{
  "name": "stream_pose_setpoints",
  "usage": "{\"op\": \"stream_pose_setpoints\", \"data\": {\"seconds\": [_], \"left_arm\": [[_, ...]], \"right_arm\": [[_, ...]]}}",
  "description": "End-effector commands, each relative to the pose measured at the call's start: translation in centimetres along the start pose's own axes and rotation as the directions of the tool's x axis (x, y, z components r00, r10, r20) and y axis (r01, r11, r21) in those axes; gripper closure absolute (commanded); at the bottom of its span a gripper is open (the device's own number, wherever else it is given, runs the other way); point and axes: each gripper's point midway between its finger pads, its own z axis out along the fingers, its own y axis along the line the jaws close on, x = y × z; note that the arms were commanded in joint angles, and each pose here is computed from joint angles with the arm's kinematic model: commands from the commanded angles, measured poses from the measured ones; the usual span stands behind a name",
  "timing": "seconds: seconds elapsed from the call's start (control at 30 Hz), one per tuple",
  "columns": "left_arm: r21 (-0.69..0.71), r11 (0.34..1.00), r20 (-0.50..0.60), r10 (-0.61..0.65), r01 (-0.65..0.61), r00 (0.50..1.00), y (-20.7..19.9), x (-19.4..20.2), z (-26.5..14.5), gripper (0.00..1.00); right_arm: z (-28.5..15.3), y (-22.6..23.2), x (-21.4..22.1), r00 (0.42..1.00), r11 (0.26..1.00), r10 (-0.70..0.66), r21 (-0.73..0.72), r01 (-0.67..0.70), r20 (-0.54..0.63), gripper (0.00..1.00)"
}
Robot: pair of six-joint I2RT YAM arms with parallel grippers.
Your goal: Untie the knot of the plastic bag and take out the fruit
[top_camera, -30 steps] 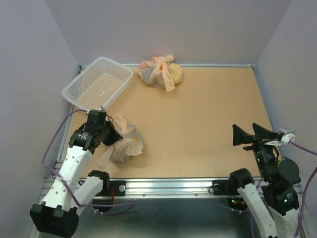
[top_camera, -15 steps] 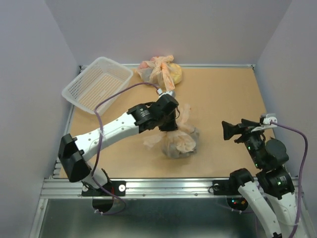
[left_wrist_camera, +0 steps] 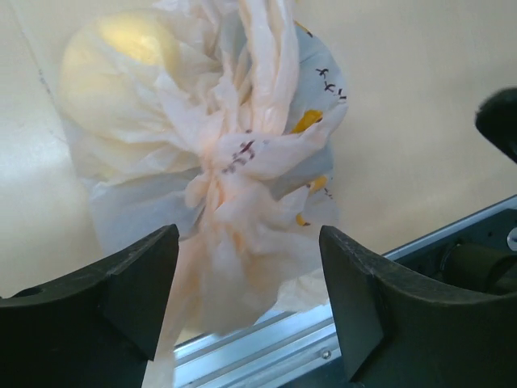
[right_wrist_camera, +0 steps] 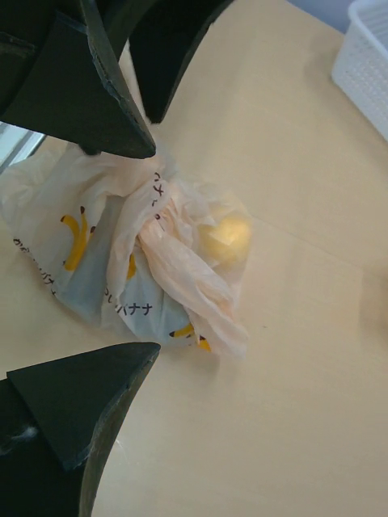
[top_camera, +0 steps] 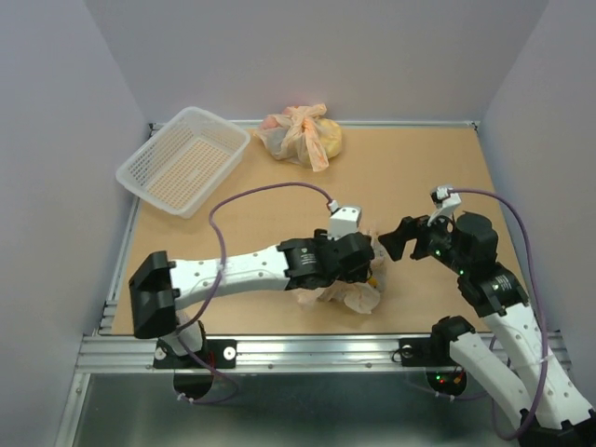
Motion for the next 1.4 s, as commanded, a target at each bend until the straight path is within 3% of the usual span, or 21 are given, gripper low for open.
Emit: {"op": "stream_pose_setpoints", "data": {"seconds": [0.0, 0.13, 0.27, 0.43, 0.63, 0.77, 0.97, 1.07, 1.13, 1.17, 1.2, 1.23, 1.37], "left_arm": [[0.1, 0.981, 0.218, -0.184, 0.165, 0.958, 2.0, -5.7, -6.1, 0.18], [0.226, 0.959, 0.234, -0.225, 0.172, 0.946, 3.2, -6.3, -8.1, 0.21], [0.221, 0.953, 0.198, -0.253, 0.209, 0.947, 6.1, -5.0, -5.5, 0.3], [0.229, 0.946, 0.183, -0.275, 0.231, 0.944, 7.2, -4.3, -3.6, 0.31], [0.223, 0.945, 0.137, -0.274, 0.24, 0.952, 6.8, -2.5, -1.1, 0.31], [0.215, 0.942, 0.117, -0.285, 0.256, 0.951, 7.0, -1.5, -0.3, 0.31], [0.188, 0.941, 0.112, -0.304, 0.28, 0.946, 8.1, -0.5, 0.1, 0.31], [0.176, 0.944, 0.107, -0.302, 0.281, 0.947, 8.5, 0.0, 0.3, 0.31], [0.178, 0.943, 0.102, -0.302, 0.281, 0.948, 8.4, 0.1, 0.3, 0.31], [0.18, 0.943, 0.101, -0.301, 0.28, 0.948, 8.3, 0.0, 0.3, 0.31], [0.185, 0.942, 0.102, -0.302, 0.281, 0.948, 8.2, -0.1, 0.3, 0.31], [0.19, 0.943, 0.1, -0.296, 0.274, 0.95, 8.0, -0.1, 0.3, 0.31], [0.219, 0.945, 0.105, -0.269, 0.242, 0.957, 6.9, -0.7, 0.1, 0.31]], "right_arm": [[-0.9, 3.2, -2.7, 0.999, 0.991, -0.02, -0.133, 0.024, 0.035, 0.0], [-0.6, 4.2, -1.3, 0.998, 0.98, 0.011, -0.197, -0.022, -0.057, 0.02], [0.0, 4.5, 0.9, 0.983, 0.97, 0.087, -0.21, -0.12, -0.16, 0.1], [1.0, 5.5, 1.9, 0.948, 0.945, 0.166, -0.233, -0.231, -0.271, 0.12], [3.0, 5.9, 1.2, 0.941, 0.959, 0.173, -0.167, -0.228, -0.29, 0.12], [4.7, 6.9, 3.6, 0.924, 0.976, 0.17, -0.074, -0.207, -0.344, 0.13], [6.0, 6.9, 7.6, 0.907, 0.988, 0.155, 0.051, -0.146, -0.391, 0.22], [6.1, 6.0, 9.8, 0.897, 0.986, 0.155, 0.116, -0.117, -0.414, 0.31], [5.7, 4.1, 11.7, 0.892, 0.972, 0.199, 0.198, -0.127, -0.405, 0.58], [5.2, 3.0, 13.1, 0.885, 0.958, 0.237, 0.248, -0.145, -0.402, 0.8], [5.1, 2.7, 12.4, 0.899, 0.956, 0.235, 0.255, -0.146, -0.369, 0.8], [4.3, 1.3, 13.4, 0.904, 0.937, 0.269, 0.308, -0.166, -0.332, 0.97], [2.8, -1.2, 16.3, 0.897, 0.896, 0.343, 0.383, -0.224, -0.279, 1.0]]}}
